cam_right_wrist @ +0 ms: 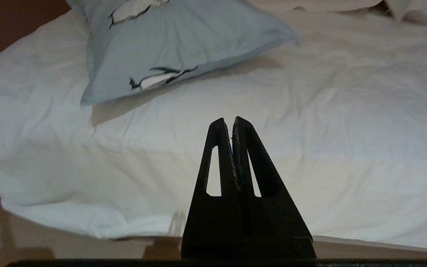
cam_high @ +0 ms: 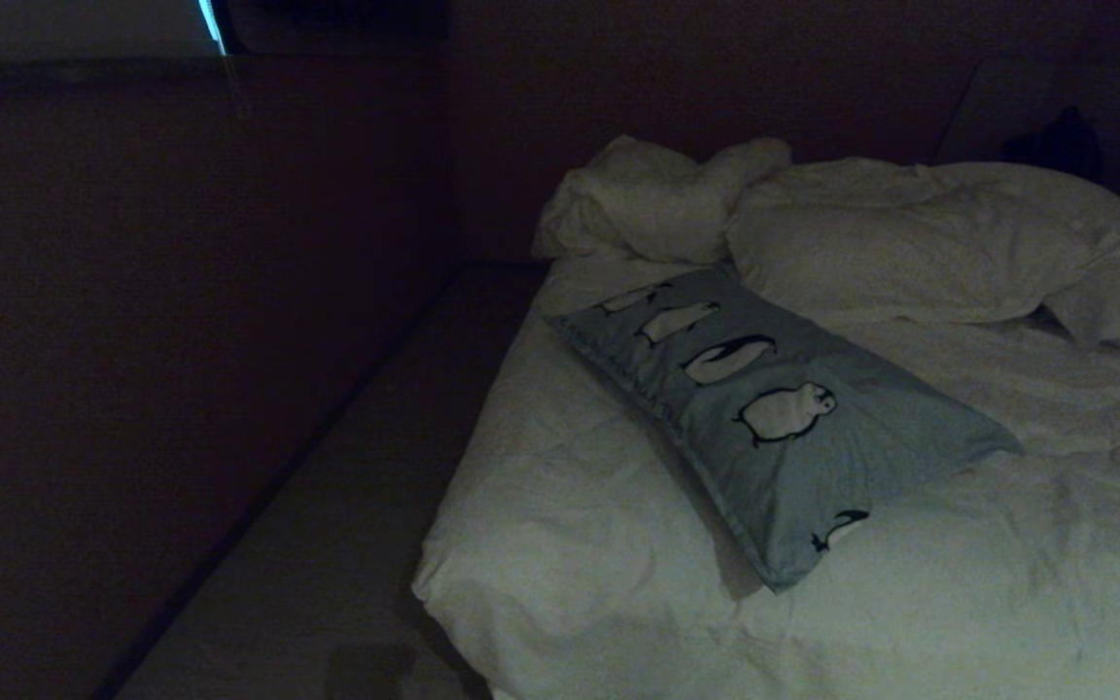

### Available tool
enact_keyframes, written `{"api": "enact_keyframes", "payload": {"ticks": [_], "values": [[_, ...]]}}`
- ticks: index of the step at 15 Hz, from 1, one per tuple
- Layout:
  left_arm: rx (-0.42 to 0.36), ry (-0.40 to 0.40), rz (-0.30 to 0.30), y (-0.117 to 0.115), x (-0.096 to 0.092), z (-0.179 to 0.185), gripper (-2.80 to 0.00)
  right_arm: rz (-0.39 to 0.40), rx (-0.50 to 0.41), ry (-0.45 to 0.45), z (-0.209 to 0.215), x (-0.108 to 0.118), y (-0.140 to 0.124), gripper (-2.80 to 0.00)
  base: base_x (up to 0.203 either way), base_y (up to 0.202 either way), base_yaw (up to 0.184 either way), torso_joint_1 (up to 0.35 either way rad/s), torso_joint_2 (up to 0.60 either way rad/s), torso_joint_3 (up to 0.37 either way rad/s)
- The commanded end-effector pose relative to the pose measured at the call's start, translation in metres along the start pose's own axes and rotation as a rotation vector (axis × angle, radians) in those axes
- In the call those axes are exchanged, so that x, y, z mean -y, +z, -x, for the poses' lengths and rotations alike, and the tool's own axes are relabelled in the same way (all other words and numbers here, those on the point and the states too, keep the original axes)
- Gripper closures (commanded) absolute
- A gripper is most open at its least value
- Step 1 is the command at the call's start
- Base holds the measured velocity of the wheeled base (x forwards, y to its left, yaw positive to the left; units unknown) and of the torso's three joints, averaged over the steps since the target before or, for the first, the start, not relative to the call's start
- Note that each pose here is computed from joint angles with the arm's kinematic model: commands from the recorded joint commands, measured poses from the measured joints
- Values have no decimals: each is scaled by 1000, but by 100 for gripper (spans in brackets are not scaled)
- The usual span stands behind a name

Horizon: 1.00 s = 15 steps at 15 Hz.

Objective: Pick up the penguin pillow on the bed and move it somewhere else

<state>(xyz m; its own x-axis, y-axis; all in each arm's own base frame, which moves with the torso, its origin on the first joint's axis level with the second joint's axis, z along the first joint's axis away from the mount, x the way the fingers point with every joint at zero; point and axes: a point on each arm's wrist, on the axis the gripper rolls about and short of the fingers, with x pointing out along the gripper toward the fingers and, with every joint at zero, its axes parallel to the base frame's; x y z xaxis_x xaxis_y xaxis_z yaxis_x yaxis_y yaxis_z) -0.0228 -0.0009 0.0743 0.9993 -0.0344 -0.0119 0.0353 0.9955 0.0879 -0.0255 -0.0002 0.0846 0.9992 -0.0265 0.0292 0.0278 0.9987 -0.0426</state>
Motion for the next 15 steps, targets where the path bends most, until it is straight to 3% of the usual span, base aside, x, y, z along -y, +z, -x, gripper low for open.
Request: {"api": "enact_keyframes", "payload": {"ticks": [1,15], "values": [[0,0,0,0,0,0,0,2,-14,13,-1,-1,-5,0,0,0,0,0,0,0],[0,1,0,0,0,0,0,2,-26,17,-2,-1,-8,0,0,0,0,0,0,0]]}}
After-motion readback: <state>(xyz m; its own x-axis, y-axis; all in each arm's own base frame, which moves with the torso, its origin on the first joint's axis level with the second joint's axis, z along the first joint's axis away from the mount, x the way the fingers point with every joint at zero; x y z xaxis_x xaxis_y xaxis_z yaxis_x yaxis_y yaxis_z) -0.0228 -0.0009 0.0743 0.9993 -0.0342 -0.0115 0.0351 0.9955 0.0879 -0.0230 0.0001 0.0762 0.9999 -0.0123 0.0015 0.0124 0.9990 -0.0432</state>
